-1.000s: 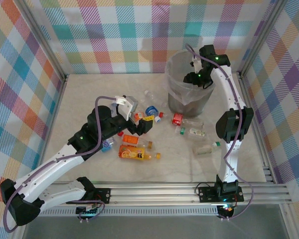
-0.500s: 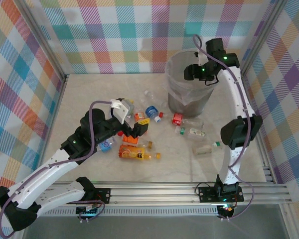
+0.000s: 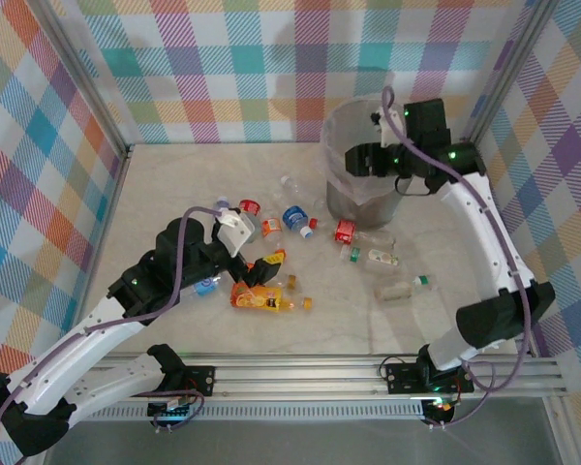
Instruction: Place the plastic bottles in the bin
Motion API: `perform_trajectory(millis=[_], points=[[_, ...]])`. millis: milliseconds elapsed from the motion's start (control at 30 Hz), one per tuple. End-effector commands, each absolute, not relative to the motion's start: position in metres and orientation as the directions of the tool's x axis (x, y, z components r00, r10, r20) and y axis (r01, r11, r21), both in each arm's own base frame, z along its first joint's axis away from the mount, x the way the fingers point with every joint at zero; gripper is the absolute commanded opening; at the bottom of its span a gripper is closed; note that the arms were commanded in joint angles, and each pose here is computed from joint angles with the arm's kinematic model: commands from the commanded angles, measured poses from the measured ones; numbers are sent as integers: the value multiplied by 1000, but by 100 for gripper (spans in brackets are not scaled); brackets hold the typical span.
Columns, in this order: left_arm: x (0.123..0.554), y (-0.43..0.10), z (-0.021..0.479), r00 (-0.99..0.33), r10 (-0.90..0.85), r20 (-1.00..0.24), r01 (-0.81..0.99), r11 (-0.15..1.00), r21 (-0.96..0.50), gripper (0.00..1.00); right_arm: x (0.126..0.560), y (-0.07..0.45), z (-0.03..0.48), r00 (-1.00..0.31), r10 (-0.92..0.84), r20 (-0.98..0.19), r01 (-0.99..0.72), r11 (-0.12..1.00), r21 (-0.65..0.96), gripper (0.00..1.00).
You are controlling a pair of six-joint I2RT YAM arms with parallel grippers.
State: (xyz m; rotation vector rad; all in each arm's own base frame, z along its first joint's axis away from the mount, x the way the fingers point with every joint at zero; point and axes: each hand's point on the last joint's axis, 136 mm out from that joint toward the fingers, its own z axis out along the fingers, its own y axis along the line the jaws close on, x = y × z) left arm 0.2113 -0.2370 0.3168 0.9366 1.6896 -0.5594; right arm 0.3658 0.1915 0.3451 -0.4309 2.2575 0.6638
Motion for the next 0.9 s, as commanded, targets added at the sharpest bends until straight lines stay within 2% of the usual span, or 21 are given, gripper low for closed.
perform_trajectory(millis=[0, 233, 367, 667, 867], points=[[203, -234, 310, -109, 350, -930, 831, 546, 108, 100, 334, 217, 349, -631, -164, -758, -583, 746, 324, 66], [204, -235, 304, -106, 348, -931, 832, 544, 108, 100, 265, 253, 309, -649, -286, -705, -688, 616, 384, 67], [202, -236, 304, -102, 353, -930, 838, 534, 111, 100, 240, 259, 273, -677, -315, -665, -691, 584, 427, 67], [201, -236, 300, -107, 378, -920, 844, 523, 117, 100, 211, 278, 217, -724, -356, -590, -674, 545, 498, 71], [196, -228, 306, -158, 422, -893, 844, 527, 100, 100, 201, 297, 188, -710, -413, -570, -694, 548, 468, 73]])
